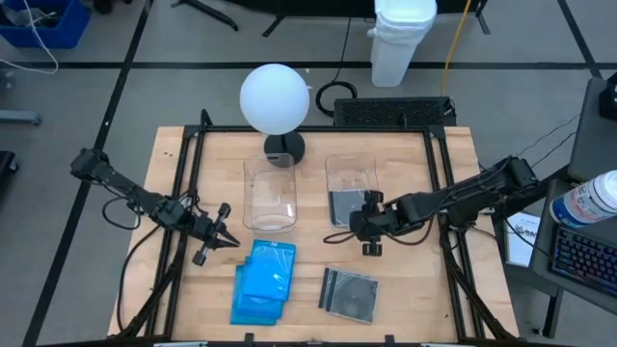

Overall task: Pick & place jewel cases by type
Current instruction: Adjust the right transparent bin

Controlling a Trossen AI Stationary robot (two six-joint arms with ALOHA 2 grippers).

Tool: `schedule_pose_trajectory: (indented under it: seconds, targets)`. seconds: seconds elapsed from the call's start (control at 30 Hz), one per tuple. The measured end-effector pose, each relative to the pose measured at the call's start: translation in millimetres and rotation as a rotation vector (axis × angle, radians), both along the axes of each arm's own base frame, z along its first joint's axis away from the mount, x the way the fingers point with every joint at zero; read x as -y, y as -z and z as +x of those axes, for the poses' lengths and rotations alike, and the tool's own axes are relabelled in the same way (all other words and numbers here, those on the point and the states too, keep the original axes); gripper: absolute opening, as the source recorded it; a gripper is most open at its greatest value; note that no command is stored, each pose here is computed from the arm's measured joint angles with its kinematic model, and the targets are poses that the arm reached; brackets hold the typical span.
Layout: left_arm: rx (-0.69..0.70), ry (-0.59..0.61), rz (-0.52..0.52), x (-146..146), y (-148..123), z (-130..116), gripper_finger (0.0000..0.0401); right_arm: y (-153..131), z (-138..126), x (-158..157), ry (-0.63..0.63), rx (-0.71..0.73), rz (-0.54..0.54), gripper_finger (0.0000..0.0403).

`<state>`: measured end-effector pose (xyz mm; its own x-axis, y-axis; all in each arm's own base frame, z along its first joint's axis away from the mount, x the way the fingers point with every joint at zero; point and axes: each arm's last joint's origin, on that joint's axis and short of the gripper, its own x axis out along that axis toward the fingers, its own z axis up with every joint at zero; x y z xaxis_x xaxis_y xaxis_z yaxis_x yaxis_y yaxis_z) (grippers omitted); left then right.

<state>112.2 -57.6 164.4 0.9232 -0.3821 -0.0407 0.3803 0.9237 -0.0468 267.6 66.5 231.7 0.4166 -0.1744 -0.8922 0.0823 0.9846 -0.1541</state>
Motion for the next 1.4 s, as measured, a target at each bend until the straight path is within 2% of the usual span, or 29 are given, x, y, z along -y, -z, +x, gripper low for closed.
schedule_pose_trajectory:
  seconds: [0.37,0.67,0.83,1.13,1.27,1.4]
  targets:
    - [-0.002,0.000,-0.011,0,0,0,0.0033,18,-2,-2,-0.020,0.016,0.085,0.0083]
    - [0.009,0.000,-0.018,0,-1,0,0.0033,37,-8,0,0.079,0.020,0.128,0.0006]
    - [0.019,0.000,-0.024,0,-3,0,0.0033,37,-6,1,0.169,0.047,0.171,0.0006]
    - [0.017,0.000,-0.023,0,-2,0,0.0033,36,-5,0,0.115,0.045,0.171,0.0012]
    - [0.015,0.000,-0.025,0,-2,0,0.0033,36,-3,-2,0.074,0.054,0.209,0.0036]
    - [0.015,0.000,-0.026,0,-2,0,0.0033,34,-1,-3,0.072,0.085,0.208,0.0077]
